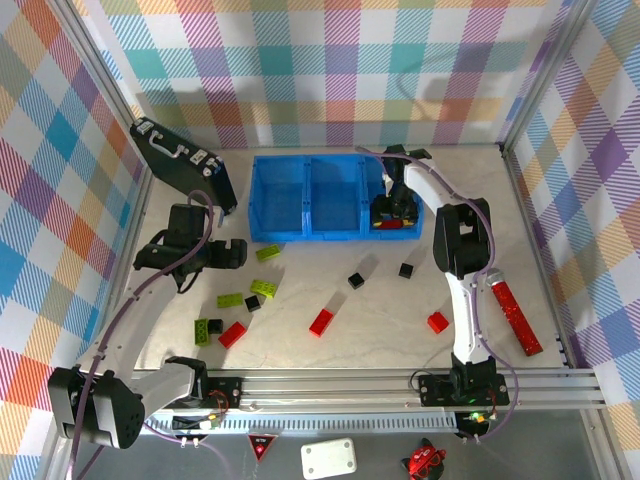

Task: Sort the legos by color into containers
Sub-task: Place the lego in the container.

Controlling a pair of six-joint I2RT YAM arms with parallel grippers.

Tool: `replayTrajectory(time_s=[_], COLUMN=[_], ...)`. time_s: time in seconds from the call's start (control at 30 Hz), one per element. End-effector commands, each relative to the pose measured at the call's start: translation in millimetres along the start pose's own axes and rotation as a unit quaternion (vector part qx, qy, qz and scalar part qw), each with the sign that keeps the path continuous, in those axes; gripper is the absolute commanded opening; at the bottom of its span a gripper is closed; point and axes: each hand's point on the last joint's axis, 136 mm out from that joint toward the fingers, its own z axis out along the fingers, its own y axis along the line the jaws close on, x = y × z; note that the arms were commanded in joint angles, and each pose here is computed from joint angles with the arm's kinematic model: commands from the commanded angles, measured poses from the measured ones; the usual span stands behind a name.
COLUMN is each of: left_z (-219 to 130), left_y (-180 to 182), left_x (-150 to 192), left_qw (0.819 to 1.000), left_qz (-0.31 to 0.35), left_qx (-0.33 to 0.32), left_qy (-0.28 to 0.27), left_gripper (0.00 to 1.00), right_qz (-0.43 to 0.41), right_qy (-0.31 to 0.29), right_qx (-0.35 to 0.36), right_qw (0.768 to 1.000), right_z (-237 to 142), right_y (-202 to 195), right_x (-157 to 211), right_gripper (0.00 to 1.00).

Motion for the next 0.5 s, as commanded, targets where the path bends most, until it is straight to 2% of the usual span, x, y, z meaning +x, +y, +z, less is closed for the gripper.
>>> replayTrajectory(time_s=[0.0, 0.17, 0.47], left_z=[-2.7, -3.9, -7.6], left_y=[-1.1, -2.8, -3.3], left_x=[-3.8, -3.0, -2.6], left_qw=[1.0, 1.0, 1.0], left_qz=[0.012, 0.011, 0.01], left_qx=[-0.001, 0.003, 0.005], left_qy=[-0.006, -0.006, -0.011], left_gripper=[1.0, 1.0, 1.0], right_qz=[0.007, 0.007, 0.012], right_qy=[-0.016, -0.028, -0.053], right_qx=[-0.012, -0.015, -0.025], right_qw=[1.0, 0.999, 0.998], right_z=[-30.0, -48.1, -81.0], right_y=[2.5, 3.7, 6.7], right_x=[1.9, 4.5, 16.5], right_gripper=[0.73, 0.77, 0.77])
